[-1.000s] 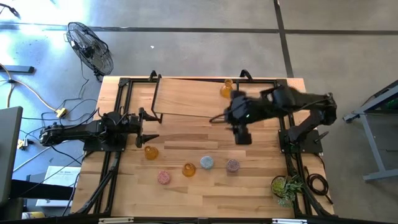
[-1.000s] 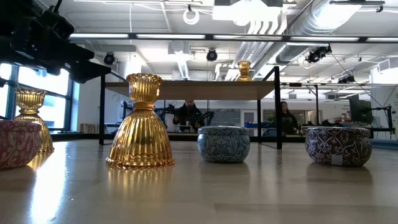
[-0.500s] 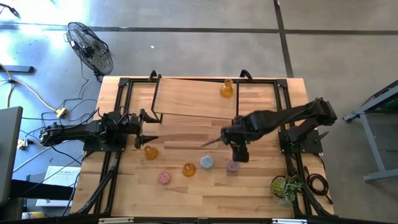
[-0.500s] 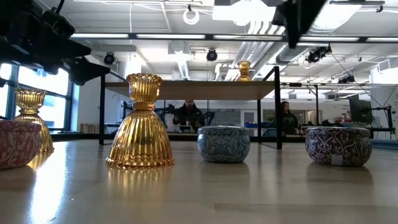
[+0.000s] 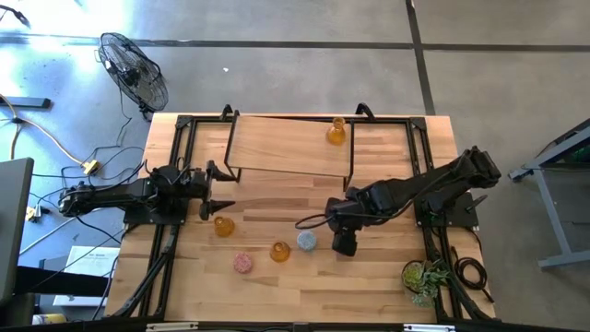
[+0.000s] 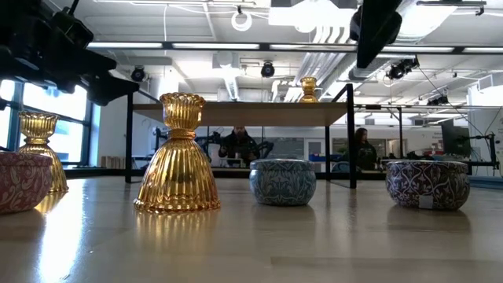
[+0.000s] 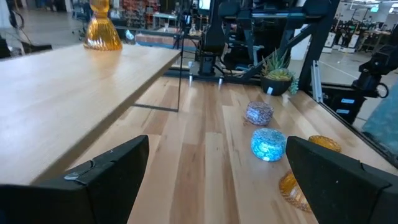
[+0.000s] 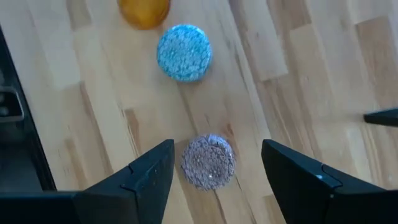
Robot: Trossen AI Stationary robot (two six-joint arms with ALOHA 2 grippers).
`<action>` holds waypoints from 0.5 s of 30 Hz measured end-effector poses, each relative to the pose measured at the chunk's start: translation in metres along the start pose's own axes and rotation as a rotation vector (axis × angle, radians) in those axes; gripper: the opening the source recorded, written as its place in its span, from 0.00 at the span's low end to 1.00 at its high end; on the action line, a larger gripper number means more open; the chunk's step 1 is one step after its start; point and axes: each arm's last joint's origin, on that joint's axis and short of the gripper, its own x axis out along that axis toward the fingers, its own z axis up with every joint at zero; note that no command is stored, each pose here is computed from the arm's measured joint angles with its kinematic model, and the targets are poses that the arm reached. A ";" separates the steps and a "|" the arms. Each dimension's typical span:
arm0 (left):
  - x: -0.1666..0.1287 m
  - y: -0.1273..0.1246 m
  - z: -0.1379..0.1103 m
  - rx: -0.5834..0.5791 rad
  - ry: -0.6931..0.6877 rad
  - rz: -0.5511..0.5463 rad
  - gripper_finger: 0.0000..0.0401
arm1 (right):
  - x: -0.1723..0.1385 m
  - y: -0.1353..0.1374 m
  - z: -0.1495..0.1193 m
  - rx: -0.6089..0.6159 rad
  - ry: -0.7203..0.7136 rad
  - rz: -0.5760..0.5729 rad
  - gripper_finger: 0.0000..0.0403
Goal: Pick & Place candle stick holders
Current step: Put the red scented candle on the shelf
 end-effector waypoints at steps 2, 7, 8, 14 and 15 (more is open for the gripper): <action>0.000 0.000 -0.001 -0.003 0.007 0.004 0.93 | 0.000 0.001 -0.001 0.028 0.003 0.000 0.59; 0.000 0.000 -0.001 -0.006 0.009 0.004 0.93 | 0.000 0.003 -0.003 0.141 -0.007 -0.010 0.59; 0.000 0.000 -0.001 -0.006 0.009 0.005 0.93 | 0.000 0.004 -0.003 0.161 -0.015 -0.018 0.59; 0.000 0.000 -0.001 -0.006 0.009 0.004 0.93 | 0.000 0.004 -0.003 0.222 -0.024 -0.025 0.59; 0.000 0.000 -0.001 -0.006 0.009 0.004 0.93 | -0.001 0.005 -0.004 0.219 -0.026 -0.026 0.59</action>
